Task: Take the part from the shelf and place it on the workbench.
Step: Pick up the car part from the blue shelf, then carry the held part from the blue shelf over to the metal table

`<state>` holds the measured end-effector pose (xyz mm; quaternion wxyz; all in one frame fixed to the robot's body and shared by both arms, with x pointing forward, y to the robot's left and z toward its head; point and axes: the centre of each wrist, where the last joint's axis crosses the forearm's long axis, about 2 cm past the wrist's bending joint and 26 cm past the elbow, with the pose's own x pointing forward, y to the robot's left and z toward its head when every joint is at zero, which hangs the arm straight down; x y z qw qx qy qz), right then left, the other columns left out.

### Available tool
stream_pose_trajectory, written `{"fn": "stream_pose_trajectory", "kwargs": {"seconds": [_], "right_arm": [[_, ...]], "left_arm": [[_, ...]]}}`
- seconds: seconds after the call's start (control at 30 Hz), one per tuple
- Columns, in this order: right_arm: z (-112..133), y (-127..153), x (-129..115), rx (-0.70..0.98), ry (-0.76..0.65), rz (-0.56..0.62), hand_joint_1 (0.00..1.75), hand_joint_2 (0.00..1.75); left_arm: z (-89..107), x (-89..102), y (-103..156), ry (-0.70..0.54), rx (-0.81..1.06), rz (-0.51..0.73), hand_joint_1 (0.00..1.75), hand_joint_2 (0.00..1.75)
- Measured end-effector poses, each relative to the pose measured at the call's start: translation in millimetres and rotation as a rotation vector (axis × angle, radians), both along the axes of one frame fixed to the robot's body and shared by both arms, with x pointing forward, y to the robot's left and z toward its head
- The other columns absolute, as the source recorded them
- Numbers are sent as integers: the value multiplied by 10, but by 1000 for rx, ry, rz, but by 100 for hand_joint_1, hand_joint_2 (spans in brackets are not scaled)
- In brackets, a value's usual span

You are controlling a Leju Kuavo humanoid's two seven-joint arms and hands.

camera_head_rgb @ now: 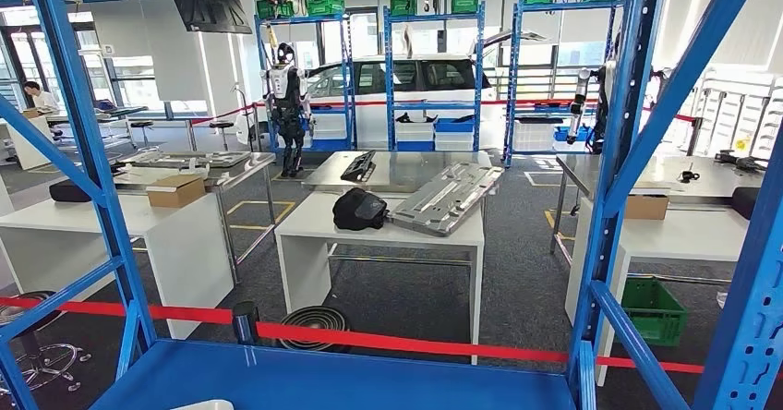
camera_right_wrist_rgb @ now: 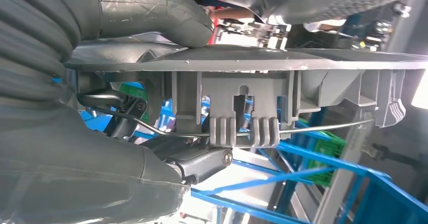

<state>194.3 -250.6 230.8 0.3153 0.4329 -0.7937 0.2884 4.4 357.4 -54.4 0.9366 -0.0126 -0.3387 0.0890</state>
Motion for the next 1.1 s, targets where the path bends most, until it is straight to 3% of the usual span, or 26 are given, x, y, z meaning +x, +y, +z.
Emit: {"fn": "stream_pose_trajectory", "kwargs": {"seconds": [0.3, 1.1], "right_arm": [[80, -24, 12, -58, -159, -37, 175, 175], [220, -20, 115, -97, -229, -38, 175, 175]], "left_arm": [[25, 35, 28, -19, 27, -23, 0, 0], [38, 122, 52, -55, 36, -37, 0, 0]]}}
